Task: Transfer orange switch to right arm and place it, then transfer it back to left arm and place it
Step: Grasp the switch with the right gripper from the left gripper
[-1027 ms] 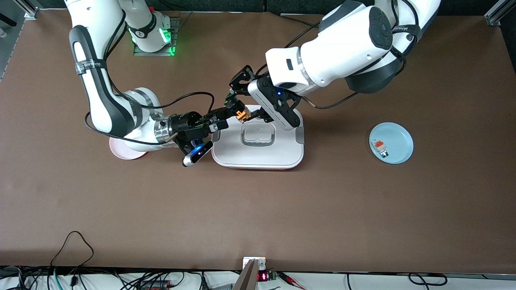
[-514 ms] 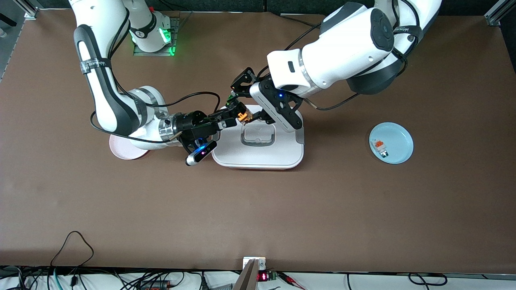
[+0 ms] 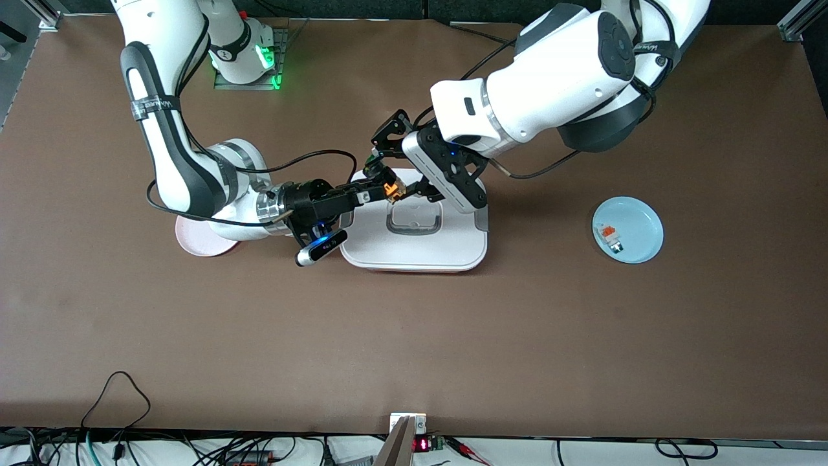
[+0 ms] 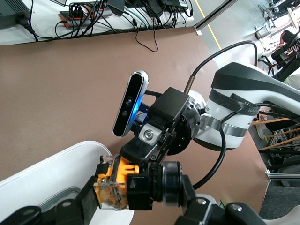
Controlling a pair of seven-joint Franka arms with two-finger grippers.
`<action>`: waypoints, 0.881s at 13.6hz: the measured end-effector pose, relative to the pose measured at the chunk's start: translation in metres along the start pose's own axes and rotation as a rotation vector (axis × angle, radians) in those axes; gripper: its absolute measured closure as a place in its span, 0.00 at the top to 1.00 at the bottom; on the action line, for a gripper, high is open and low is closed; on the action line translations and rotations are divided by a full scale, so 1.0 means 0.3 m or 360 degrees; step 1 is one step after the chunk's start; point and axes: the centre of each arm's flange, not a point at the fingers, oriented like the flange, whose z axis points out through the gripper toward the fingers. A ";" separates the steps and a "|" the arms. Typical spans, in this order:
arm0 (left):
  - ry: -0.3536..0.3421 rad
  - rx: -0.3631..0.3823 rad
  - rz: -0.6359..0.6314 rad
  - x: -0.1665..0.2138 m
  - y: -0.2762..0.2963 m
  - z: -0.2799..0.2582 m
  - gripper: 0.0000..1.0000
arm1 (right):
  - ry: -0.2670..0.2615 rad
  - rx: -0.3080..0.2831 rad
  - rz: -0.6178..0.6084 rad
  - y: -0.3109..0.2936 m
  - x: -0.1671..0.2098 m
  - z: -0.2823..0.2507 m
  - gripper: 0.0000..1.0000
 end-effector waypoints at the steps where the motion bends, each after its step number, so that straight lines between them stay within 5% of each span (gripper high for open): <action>1: 0.0000 0.0000 0.0005 0.000 0.000 0.000 0.72 | 0.0000 0.0000 -0.0012 0.000 0.000 0.000 0.46; 9: -0.0001 0.0004 0.0051 -0.001 0.000 0.002 0.72 | 0.0001 0.0000 -0.0087 0.000 0.001 -0.002 0.46; 12: 0.0000 0.0005 -0.0013 0.001 -0.006 0.000 0.94 | 0.0004 0.0000 -0.0195 -0.001 0.002 -0.004 0.46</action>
